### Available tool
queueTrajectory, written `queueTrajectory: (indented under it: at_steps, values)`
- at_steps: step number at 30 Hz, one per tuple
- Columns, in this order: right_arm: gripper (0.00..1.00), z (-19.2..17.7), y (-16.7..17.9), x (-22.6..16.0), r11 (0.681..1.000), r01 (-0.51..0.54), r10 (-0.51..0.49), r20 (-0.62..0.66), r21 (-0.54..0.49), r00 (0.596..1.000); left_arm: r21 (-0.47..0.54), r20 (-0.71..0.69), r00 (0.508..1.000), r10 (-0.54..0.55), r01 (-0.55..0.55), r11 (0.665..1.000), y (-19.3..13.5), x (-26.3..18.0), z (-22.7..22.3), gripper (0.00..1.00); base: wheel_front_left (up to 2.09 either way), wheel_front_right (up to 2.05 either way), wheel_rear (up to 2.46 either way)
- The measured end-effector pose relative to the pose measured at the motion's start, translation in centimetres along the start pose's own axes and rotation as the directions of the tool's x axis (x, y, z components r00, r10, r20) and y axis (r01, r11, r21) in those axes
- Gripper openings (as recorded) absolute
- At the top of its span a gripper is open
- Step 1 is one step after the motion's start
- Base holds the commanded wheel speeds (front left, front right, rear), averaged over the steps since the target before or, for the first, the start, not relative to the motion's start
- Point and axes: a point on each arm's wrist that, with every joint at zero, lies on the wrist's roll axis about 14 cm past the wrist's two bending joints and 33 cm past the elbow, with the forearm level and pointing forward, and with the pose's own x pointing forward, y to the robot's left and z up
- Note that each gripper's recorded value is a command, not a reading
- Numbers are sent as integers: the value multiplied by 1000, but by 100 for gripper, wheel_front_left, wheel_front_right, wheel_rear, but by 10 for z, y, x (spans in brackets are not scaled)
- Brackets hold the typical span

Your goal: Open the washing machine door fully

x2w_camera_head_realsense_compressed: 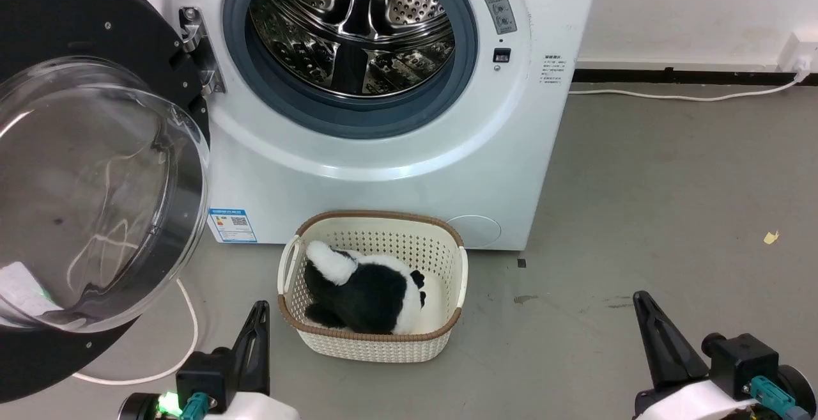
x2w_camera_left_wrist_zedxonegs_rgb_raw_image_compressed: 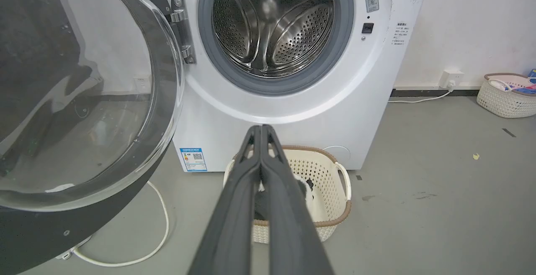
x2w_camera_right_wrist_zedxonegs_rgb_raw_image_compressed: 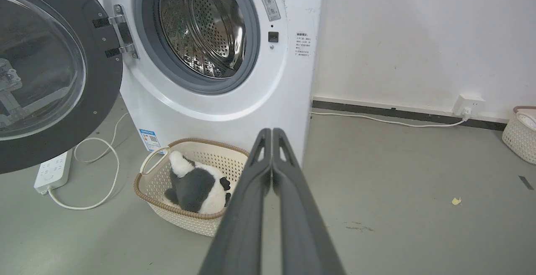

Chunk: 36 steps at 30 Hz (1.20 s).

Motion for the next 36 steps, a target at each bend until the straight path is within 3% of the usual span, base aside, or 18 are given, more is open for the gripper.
queueTrajectory:
  at_steps: [36]
  values:
    - [0,-3,5,8,999,-20,18,-52,-37,998,31,-31,999,21,-20,999,10,8,4,0,0,0,0]
